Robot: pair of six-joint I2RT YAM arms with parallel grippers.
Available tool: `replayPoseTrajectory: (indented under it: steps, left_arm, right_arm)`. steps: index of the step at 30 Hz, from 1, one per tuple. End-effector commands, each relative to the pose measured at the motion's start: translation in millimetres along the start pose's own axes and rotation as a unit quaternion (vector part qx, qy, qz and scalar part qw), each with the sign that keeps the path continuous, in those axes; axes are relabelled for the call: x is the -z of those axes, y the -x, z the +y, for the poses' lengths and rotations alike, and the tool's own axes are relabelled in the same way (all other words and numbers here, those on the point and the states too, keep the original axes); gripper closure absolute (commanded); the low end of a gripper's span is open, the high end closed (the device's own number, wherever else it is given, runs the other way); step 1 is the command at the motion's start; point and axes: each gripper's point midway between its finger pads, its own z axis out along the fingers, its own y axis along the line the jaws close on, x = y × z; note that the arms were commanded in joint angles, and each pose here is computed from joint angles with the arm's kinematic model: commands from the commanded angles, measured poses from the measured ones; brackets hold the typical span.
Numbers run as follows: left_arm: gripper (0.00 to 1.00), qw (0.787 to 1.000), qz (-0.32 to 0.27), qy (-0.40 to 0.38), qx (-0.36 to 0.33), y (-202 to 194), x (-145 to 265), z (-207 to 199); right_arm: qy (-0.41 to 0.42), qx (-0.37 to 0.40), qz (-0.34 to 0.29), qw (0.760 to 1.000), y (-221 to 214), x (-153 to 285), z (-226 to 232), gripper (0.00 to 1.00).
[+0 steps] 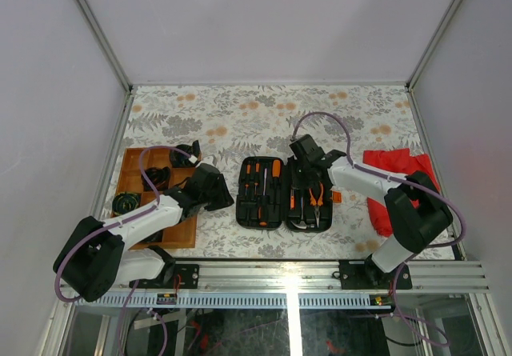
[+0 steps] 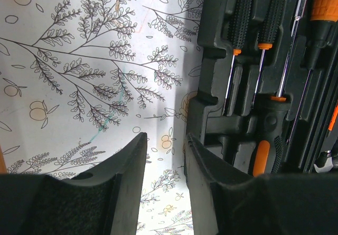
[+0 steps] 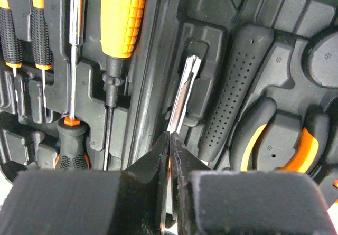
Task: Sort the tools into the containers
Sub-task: Adjust the utility knife in the storage box.
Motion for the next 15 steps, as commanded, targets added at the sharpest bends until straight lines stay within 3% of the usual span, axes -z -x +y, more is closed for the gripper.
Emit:
replayPoseTrajectory:
  steps: [1,15]
  left_arm:
    - [0.66,1.000,-0.017,-0.017,0.003,9.5,1.1,-7.5]
    - [0.66,1.000,-0.015,-0.018,-0.001,10.9,-1.2,-9.0]
  right_arm:
    - [0.014,0.014,-0.015,1.000,18.2,3.2,14.2,0.93]
    - [0.000,0.022,-0.003,1.000,15.8,-4.8,9.8,0.93]
